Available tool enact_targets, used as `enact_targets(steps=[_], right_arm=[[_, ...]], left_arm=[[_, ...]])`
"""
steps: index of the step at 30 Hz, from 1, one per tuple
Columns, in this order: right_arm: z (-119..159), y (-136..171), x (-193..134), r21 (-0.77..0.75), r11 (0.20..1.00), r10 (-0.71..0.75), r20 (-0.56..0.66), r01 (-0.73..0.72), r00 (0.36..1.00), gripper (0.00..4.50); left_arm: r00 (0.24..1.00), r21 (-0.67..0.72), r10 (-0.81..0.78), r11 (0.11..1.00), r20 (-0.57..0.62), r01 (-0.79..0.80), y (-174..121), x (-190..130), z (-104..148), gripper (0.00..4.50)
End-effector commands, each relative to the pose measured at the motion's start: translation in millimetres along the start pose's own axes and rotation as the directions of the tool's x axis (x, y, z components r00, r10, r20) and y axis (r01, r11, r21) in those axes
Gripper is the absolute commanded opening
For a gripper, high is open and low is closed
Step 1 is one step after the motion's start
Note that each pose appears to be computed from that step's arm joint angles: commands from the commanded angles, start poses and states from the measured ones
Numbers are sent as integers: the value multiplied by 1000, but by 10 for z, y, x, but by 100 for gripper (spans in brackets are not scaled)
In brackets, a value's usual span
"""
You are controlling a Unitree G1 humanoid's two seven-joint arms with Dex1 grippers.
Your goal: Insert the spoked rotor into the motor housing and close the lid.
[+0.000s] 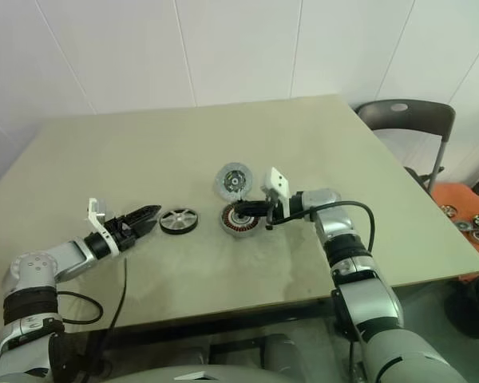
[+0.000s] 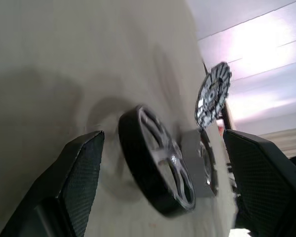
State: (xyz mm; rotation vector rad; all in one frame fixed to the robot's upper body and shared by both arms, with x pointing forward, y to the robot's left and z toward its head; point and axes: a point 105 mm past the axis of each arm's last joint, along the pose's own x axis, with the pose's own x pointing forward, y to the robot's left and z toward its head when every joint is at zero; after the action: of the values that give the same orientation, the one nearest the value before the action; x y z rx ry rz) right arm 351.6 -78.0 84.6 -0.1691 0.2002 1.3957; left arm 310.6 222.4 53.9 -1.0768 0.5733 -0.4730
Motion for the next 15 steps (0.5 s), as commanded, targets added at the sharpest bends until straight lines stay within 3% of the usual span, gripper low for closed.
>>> enact_targets(steps=[1,4,8,15], right_arm=[[54,-19,12,-34,999,-6,6,6,1000,3],[40,-9,20,-31,1000,-3,5,3,1000,3],[17,-5,43,-27,1000,-4,1,4,1000,3],[7,0,39,-28,1000,-1,-5,1,1000,3]], left_arm=[[1000,-13,-27,1000,-1,27,-79,-125,87,412],[1000,-18,-20,1000,-2,20,-55,-160,100,412],[991,27,-131,991,-35,132,-625,261,-307,412],[996,-28,-74,997,-49,72,-720,597,-615,412]])
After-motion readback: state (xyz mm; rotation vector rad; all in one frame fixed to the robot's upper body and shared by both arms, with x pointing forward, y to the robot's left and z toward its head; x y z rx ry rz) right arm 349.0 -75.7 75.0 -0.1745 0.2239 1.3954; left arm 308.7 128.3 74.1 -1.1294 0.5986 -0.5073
